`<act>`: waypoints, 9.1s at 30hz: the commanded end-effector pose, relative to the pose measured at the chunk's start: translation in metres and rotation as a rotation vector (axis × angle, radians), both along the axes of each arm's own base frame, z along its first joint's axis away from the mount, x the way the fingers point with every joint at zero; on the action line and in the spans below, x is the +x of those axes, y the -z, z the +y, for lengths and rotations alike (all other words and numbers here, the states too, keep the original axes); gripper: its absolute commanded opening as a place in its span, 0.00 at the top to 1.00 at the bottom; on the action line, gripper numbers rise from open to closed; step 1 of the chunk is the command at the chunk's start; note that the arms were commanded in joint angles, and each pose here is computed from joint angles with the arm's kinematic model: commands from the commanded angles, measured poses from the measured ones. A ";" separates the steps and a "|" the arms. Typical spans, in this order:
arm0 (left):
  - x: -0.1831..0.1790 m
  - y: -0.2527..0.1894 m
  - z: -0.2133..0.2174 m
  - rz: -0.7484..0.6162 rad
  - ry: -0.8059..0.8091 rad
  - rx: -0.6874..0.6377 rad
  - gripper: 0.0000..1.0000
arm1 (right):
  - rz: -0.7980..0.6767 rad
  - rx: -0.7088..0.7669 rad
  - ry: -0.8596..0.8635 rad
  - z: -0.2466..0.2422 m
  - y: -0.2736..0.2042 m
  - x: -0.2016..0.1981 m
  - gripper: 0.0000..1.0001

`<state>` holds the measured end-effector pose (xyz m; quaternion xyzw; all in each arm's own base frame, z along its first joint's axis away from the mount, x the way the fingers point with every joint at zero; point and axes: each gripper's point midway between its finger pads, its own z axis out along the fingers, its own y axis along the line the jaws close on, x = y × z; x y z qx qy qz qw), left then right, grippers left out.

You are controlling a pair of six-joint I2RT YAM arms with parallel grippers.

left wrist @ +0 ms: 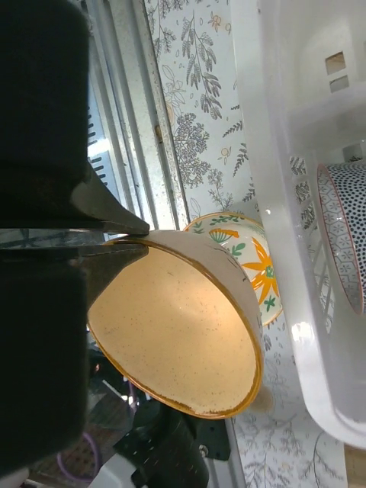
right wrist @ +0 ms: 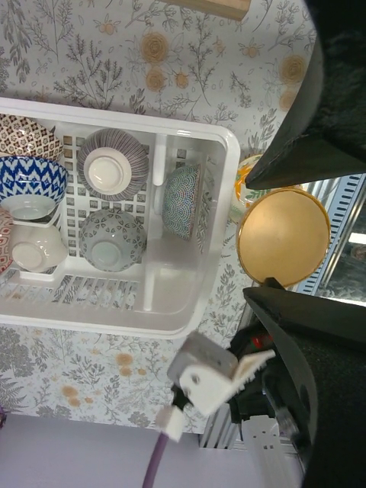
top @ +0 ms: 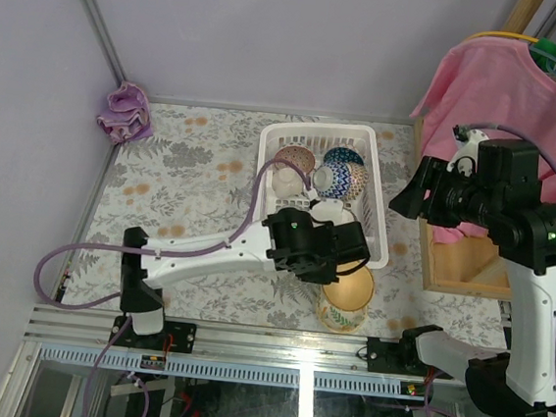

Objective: Load the bowls into the dish rack
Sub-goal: Pick up the bowl from the center of the board, then turn the bowl upside down on the dish rack.

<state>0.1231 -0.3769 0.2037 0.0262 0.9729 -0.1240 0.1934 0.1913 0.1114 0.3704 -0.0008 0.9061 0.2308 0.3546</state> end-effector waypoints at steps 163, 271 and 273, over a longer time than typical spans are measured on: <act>0.147 0.018 0.174 0.185 -0.177 -0.257 0.74 | -0.084 1.114 0.011 0.215 0.106 0.167 1.00; 0.197 -0.056 0.112 -0.014 -0.069 -0.263 0.50 | 0.022 0.292 -0.051 0.112 0.117 0.085 0.42; 0.197 -0.061 0.118 -0.020 -0.080 -0.268 0.43 | 0.061 0.249 -0.047 0.100 0.120 0.067 0.28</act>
